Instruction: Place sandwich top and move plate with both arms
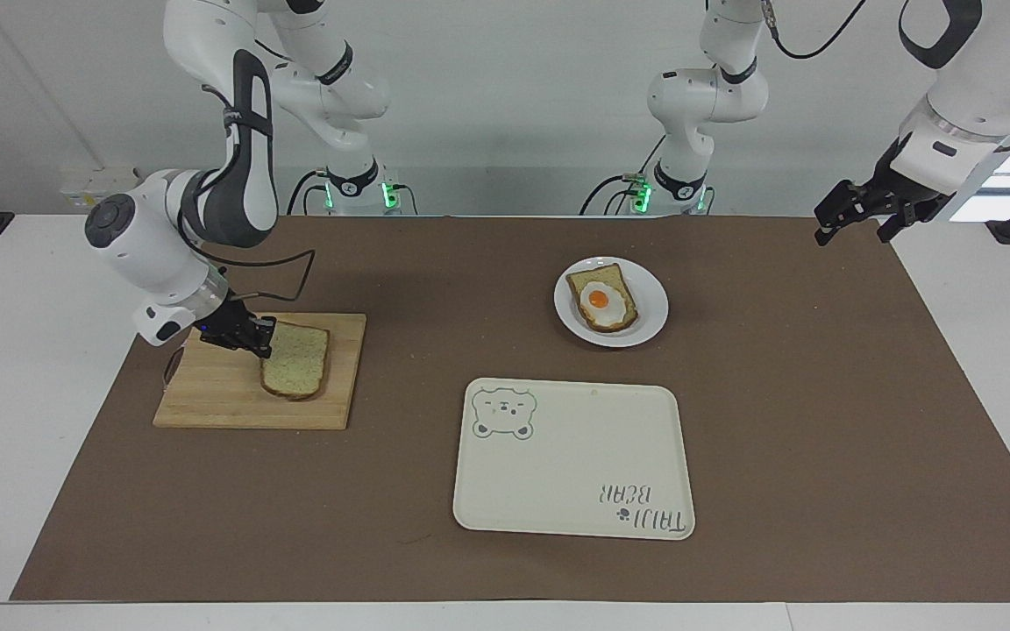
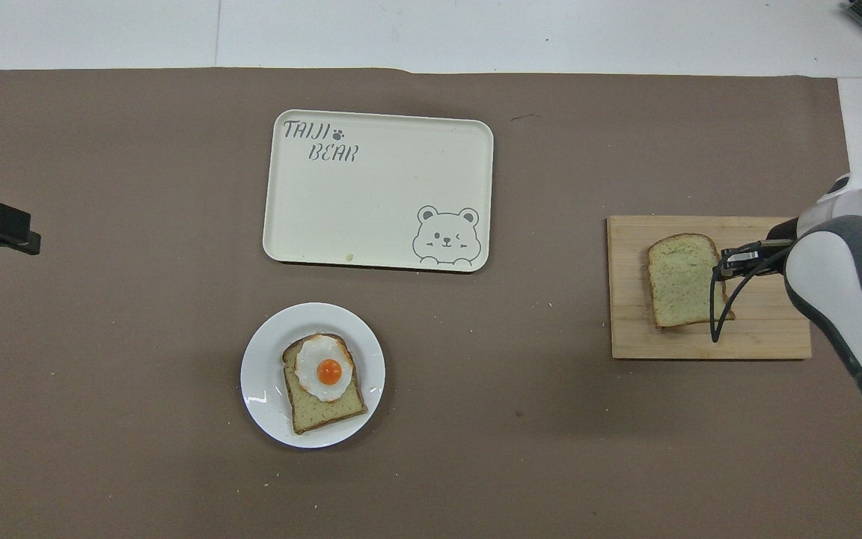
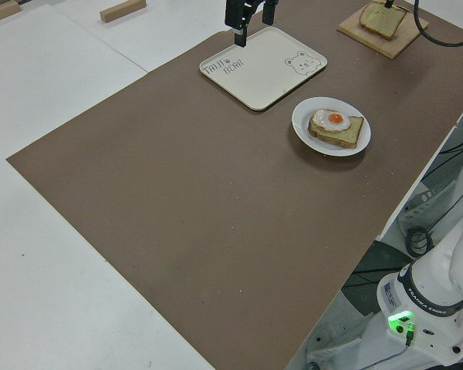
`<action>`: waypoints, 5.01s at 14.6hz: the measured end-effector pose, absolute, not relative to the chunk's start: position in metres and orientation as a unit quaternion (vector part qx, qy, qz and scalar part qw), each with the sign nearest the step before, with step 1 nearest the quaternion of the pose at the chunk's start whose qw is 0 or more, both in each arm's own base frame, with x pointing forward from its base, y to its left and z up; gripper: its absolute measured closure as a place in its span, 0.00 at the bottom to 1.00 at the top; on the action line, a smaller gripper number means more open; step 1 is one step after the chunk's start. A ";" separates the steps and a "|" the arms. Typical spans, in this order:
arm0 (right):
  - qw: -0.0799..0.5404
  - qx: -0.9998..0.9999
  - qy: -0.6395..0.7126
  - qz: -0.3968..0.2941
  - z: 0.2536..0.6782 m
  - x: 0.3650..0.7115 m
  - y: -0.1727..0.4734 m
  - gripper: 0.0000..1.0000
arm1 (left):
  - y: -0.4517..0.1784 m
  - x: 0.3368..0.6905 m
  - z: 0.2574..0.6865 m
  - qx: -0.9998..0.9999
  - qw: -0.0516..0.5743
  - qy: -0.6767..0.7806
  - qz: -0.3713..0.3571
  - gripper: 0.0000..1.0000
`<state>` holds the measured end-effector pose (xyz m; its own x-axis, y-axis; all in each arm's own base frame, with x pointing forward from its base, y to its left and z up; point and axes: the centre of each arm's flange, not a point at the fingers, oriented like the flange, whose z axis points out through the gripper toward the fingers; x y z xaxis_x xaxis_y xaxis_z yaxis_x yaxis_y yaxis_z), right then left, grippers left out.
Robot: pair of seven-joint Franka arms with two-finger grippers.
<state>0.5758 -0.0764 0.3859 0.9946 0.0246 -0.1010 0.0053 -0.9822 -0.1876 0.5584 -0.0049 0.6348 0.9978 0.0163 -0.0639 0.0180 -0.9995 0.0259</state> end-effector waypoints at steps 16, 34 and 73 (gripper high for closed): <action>0.213 -0.969 -0.036 0.122 0.420 0.563 0.110 0.96 | -0.005 0.558 0.635 0.999 0.013 0.009 -0.032 0.00; 0.254 -0.962 0.041 0.094 0.370 0.451 0.427 0.96 | -0.005 0.558 0.635 0.999 0.013 0.009 -0.032 0.00; 0.069 -0.996 0.054 -0.020 0.516 0.559 0.116 0.00 | -0.005 0.558 0.635 0.999 0.013 0.009 -0.032 0.00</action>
<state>0.5588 0.1159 0.5157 0.9934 -0.1102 0.0324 -0.1047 -0.9847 -0.1391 0.5584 -0.0045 0.6348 0.9978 0.0170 -0.0639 0.0186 -0.9995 0.0259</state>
